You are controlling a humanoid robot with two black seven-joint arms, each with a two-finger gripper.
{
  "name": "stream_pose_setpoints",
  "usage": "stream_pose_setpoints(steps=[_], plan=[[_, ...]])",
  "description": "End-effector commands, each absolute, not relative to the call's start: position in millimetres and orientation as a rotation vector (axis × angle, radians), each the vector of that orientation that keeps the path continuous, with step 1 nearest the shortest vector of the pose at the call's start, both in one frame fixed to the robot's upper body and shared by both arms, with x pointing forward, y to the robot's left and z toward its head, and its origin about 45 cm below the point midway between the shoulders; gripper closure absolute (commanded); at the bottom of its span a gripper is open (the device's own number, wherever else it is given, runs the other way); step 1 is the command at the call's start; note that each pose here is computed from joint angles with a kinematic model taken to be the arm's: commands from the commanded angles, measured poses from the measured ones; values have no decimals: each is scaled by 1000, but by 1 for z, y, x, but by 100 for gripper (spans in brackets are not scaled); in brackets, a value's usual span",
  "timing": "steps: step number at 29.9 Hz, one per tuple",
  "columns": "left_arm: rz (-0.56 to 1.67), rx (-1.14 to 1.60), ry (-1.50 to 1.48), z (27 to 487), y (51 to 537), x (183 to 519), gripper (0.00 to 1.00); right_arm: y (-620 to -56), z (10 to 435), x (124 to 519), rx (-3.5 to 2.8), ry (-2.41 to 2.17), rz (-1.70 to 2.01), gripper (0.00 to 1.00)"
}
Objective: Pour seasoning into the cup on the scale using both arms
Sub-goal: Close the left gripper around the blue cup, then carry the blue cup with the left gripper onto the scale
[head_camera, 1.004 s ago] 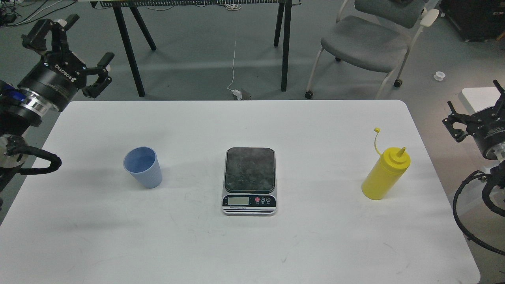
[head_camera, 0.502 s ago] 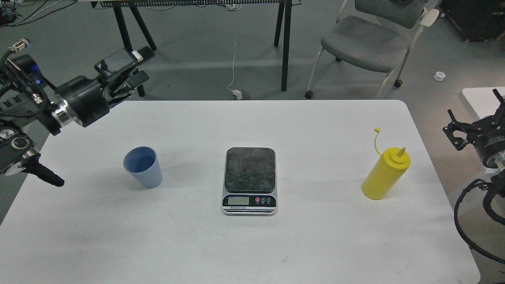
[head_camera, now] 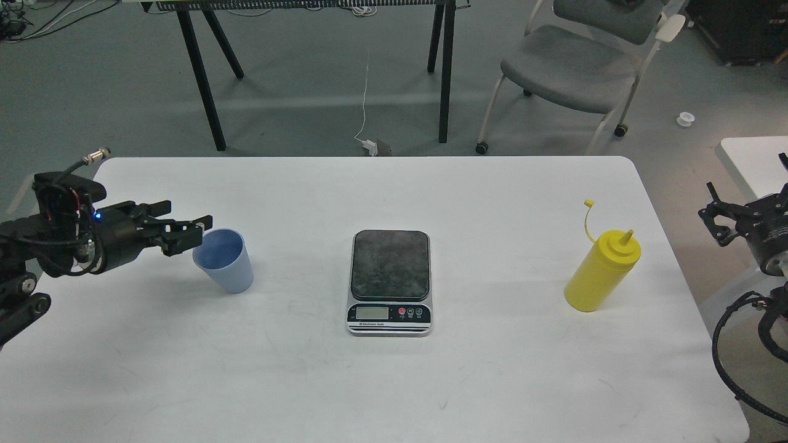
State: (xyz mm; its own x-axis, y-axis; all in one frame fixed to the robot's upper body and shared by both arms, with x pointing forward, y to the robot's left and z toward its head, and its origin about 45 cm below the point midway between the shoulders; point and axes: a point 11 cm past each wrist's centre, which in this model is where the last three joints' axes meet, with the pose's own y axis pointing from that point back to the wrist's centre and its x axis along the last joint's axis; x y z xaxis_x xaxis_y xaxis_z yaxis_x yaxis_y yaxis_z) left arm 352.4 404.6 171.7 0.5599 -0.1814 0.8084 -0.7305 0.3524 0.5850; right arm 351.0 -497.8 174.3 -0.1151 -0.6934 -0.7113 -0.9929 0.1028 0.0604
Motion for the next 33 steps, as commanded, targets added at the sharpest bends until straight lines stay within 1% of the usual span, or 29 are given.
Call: stream_pose_setpoints(steps=[1,3,6,8,9,11,13,16,20,23,28,33], plan=[[416,1200,-958,158,407,346,13,-500,176,351,-1641,1869,748,0],[416,1193,-948,153,404,345,16,-500,177,351,-1638,1867,744,0],[403,1185,-933,145,399,343,24,-499,177,351,-1641,1867,746,0],[377,1187,-919,138,399,337,35,-499,177,351,-1639,1867,746,0],[370,1183,-916,136,399,336,38,-499,177,351,-1639,1867,746,0],[363,1178,-914,135,398,334,49,-500,177,351,-1639,1868,744,0],[362,1174,-911,132,395,335,61,-500,177,351,-1638,1870,744,0],[376,1184,-896,129,400,337,76,-501,175,349,-1636,1875,747,0],[393,1150,-876,132,402,337,91,-502,172,347,-1634,1880,754,0],[387,1124,-880,134,398,338,95,-502,171,345,-1631,1883,756,0],[369,1085,-899,140,389,341,97,-504,168,342,-1623,1891,760,0],[296,1029,-930,175,358,365,98,-509,169,339,-1603,1896,752,0]])
